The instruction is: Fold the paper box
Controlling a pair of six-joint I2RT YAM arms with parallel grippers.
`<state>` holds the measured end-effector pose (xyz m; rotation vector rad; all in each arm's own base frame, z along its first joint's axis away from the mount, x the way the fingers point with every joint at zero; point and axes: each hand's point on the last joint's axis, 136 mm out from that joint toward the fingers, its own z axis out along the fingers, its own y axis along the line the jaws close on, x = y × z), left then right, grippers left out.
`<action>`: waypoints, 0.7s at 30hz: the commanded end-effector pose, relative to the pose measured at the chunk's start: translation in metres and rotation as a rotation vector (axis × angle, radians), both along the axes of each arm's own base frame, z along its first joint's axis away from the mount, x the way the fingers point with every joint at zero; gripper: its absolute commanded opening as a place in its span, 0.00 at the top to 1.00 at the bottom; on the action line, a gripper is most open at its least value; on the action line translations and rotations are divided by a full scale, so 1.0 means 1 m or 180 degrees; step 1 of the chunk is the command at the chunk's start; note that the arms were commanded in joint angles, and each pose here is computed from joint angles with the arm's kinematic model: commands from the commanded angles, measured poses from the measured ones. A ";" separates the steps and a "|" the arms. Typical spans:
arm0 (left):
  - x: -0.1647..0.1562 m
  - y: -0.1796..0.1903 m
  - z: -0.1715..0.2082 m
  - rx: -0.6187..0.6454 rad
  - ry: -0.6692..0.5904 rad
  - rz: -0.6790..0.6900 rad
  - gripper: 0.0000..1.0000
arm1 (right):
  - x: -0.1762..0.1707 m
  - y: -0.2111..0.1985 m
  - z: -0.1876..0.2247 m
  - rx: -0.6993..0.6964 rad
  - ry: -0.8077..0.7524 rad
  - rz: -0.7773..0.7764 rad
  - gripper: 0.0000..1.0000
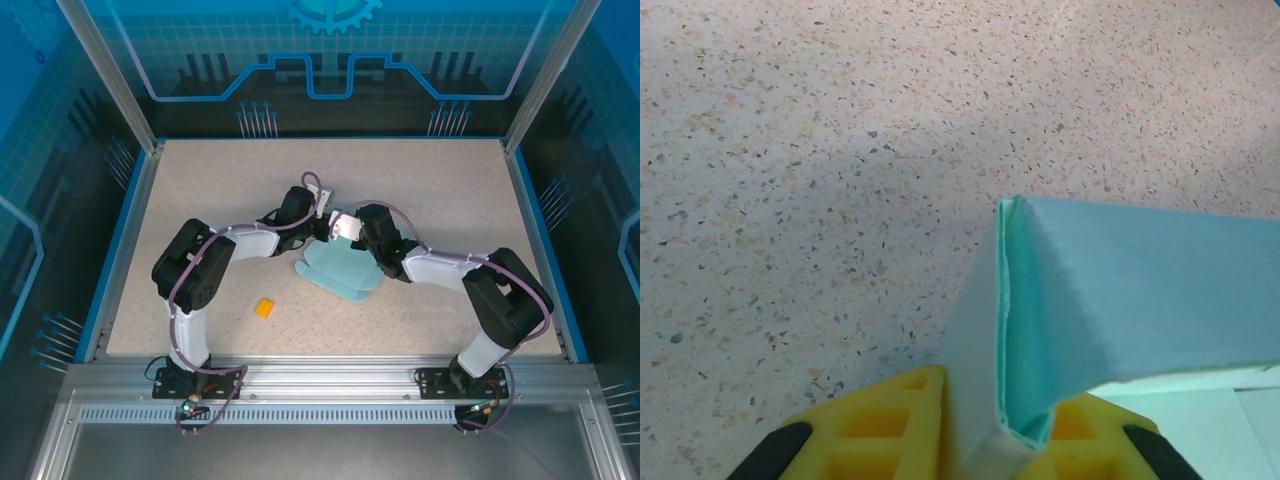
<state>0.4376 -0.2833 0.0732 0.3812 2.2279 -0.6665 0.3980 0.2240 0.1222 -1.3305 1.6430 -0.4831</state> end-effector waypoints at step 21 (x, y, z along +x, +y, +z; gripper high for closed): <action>0.011 0.027 0.006 0.0470 -0.0212 0.0006 1.00 | -0.001 -0.020 -0.005 0.0082 0.0365 -0.0188 0.95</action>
